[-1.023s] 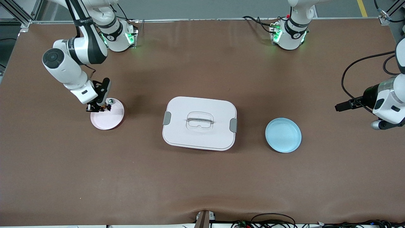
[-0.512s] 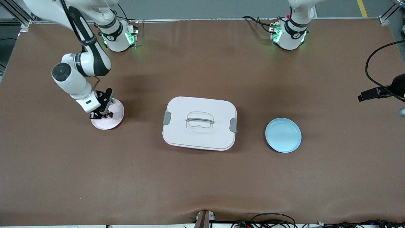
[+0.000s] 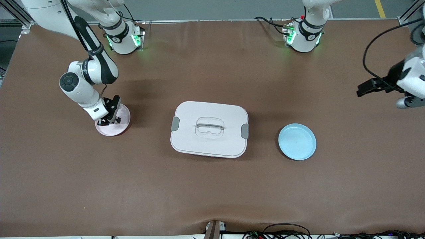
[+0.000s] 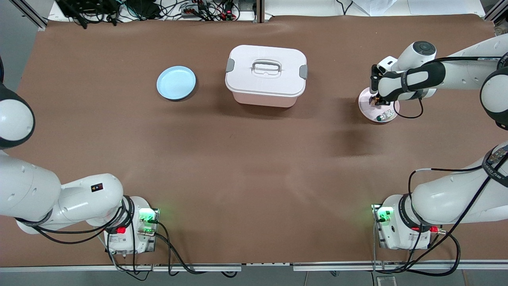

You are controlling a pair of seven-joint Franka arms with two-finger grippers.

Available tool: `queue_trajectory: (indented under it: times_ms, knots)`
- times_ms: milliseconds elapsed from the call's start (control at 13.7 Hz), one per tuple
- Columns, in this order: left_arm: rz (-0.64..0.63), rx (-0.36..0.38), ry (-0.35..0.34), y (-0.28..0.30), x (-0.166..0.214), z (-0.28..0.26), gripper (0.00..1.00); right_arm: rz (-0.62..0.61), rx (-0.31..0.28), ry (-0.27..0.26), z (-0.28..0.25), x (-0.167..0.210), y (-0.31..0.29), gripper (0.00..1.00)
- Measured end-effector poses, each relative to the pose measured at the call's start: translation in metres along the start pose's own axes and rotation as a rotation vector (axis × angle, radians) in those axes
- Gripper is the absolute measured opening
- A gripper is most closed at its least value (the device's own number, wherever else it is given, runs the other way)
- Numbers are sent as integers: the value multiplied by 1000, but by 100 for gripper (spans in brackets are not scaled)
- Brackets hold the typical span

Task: Transfer orange switch to right arm and place
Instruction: 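Lower the switch onto the white plate with the right gripper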

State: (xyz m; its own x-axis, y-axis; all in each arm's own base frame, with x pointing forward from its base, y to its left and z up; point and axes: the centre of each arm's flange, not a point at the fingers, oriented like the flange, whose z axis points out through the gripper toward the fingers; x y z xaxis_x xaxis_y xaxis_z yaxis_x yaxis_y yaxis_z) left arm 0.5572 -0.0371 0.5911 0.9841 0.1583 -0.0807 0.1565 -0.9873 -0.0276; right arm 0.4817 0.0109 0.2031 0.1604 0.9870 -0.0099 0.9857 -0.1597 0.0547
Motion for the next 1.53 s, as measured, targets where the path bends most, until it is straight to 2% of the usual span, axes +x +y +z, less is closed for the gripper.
queue_trajectory:
  times_ms: [365,512,585,804,950,1023,1316,1535]
  knots:
    - [25,-12,56,31,-9,-28,100,0,15,-3,7,-1,-2,35]
    - [34,-15,50,32,-6,-26,100,1,15,-3,7,-1,-2,36]
    - [55,-18,41,31,-2,-21,100,1,15,-3,7,-1,-2,42]
    - [159,-30,21,22,12,-10,100,1,17,-3,8,-1,-3,72]
    - [168,-35,11,13,18,-4,100,1,17,-3,8,-1,-3,93]
    - [162,-38,4,8,22,-1,100,1,17,-3,8,-1,-3,100]
    - [149,-40,-3,0,27,3,100,3,30,-6,8,-1,-3,100]
    - [148,-26,8,4,28,0,100,47,111,-29,2,0,-2,100]
